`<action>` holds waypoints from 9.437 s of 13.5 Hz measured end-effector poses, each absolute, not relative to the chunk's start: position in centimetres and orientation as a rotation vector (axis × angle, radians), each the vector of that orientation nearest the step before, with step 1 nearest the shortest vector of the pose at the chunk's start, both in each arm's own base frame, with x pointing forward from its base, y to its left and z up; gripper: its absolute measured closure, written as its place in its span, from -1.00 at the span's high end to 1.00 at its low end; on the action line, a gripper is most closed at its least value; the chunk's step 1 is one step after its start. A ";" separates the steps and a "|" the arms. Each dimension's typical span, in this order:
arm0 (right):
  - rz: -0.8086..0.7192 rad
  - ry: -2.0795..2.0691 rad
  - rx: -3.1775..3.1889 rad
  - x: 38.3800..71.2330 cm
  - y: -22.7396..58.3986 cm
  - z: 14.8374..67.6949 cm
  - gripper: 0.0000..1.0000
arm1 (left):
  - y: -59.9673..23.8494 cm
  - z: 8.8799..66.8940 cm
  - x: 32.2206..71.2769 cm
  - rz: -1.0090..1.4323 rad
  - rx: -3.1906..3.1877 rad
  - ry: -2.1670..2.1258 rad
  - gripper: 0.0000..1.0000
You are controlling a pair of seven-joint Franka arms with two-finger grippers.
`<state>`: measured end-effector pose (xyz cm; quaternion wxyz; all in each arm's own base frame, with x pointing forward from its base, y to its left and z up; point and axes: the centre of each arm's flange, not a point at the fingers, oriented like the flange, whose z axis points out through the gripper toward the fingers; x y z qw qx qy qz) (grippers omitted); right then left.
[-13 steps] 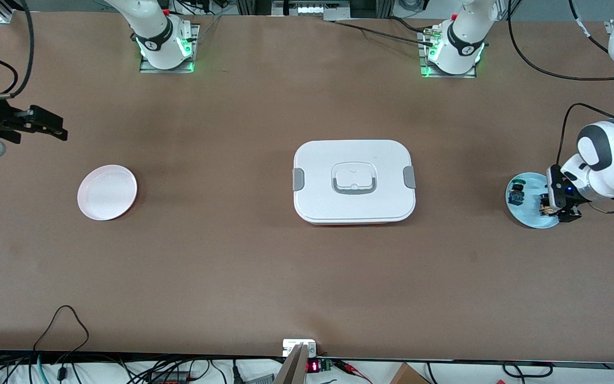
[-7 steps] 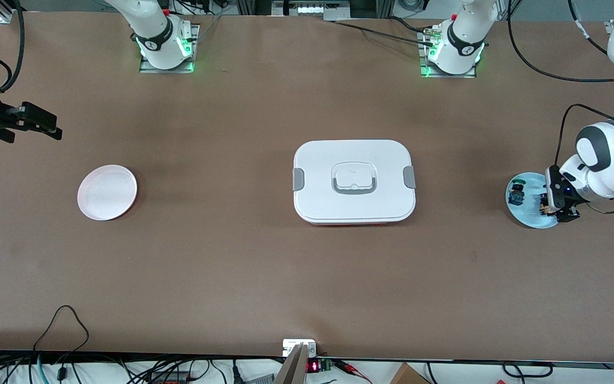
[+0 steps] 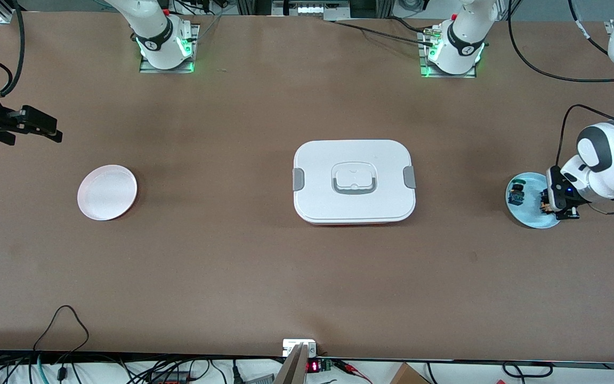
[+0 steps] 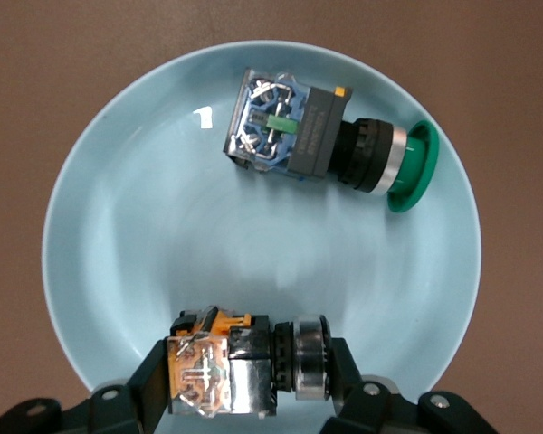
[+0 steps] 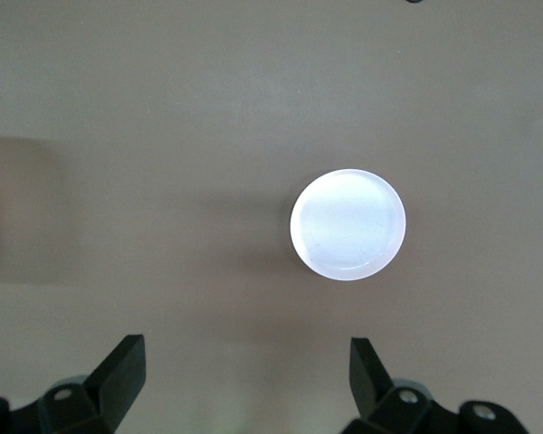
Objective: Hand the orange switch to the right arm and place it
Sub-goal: 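Lift the orange switch with the left gripper toward the table middle, then reach the right gripper toward the orange switch held by the left gripper, then close the right gripper on the orange switch and open the left gripper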
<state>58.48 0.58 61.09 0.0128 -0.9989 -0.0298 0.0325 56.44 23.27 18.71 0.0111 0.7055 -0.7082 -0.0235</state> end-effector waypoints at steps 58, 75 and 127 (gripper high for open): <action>0.215 -0.005 -1.838 60.7 28.6 54.9 1.00 | -21.1 52.3 55.4 0.908 1.291 -1.030 0.44; 0.275 0.271 -1.641 53.2 46.8 51.3 1.00 | -20.5 51.9 55.3 0.918 1.276 -1.042 0.44; 0.062 0.174 -1.590 52.4 49.9 52.5 -0.18 | -14.4 50.6 56.2 0.915 1.210 -0.971 1.00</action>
